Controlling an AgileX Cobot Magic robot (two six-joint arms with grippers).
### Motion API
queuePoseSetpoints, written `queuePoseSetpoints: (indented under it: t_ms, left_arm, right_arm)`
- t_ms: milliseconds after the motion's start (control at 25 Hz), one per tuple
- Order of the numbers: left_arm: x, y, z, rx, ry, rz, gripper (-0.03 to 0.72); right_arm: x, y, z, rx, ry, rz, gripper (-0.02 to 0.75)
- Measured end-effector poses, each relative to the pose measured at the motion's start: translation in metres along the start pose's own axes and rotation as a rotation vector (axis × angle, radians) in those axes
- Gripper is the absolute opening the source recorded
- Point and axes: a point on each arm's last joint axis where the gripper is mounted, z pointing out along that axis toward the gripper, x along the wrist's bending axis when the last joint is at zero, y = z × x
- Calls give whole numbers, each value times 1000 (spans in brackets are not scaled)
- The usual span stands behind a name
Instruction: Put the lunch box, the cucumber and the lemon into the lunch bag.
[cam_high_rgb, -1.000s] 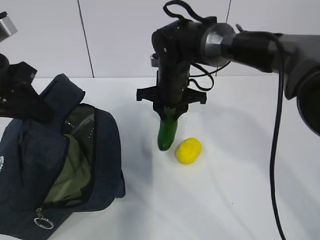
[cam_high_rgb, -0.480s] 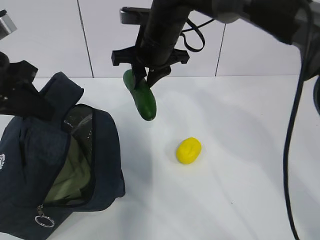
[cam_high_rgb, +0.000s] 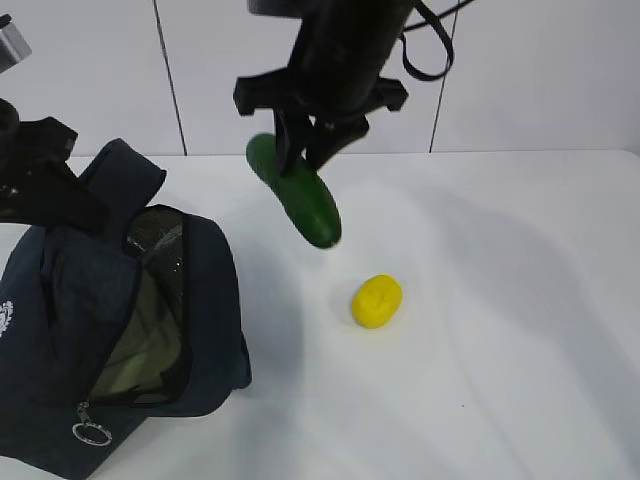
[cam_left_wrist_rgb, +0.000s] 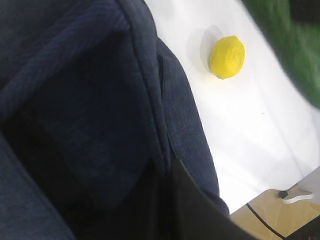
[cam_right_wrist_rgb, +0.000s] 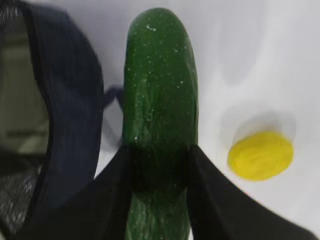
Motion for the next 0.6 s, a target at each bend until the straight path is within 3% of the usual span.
queuePoseSetpoints:
  t_ms: [80,320,600]
  left_arm:
    - [0,0,0,0,0,0,-6]
    - [0,0,0,2,-1,0,-6]
    - [-1,-2,0,17,-12,-3,-6]
  right_arm:
    - [2,-19,5,29,42,-1,266]
    - [18,-65,-20,-112,257,-10,266]
    - [27,-82,1,-152,453,8,266]
